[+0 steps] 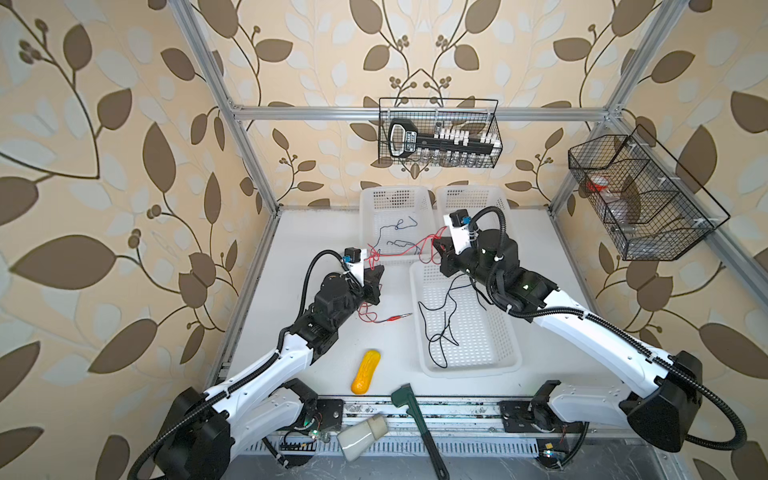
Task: Untangle the cables
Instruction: 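Carry the red wire with the right gripper into the empty far basket and release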
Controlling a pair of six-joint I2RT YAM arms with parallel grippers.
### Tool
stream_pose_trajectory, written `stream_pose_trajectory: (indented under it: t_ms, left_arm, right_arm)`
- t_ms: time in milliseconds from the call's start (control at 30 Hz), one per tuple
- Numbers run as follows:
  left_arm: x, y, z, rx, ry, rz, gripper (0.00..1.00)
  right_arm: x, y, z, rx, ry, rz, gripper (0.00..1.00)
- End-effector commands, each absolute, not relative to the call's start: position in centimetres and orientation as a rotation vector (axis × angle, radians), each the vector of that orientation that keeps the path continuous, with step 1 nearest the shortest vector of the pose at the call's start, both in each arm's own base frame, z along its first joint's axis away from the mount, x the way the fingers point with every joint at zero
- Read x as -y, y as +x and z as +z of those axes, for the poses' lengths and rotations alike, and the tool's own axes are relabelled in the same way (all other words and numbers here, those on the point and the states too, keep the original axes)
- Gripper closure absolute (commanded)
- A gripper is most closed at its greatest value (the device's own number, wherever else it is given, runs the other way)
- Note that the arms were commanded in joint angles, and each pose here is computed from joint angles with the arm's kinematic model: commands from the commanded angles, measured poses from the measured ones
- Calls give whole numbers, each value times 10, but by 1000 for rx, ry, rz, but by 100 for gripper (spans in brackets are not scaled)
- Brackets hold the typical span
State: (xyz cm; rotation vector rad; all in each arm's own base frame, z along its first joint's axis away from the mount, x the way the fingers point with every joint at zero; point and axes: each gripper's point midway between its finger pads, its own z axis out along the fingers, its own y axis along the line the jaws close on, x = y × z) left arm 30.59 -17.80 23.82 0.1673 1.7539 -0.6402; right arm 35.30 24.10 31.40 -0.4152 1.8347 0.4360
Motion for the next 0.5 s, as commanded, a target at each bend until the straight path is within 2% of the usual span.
stream_pose_trajectory:
  t_ms: [0,233,467]
  left_arm:
    - [155,304,234,-1767,113,-526,100]
    - [149,294,235,-1779,104,-525,100]
    - [174,286,241,-1814,222,-645,100]
  right_arm:
    - [-209,366,304,-1867,-294,386,100]
    - [-164,394,291,-1898,-163,289,100]
    - [-117,437,277,-1906,-8,201,100]
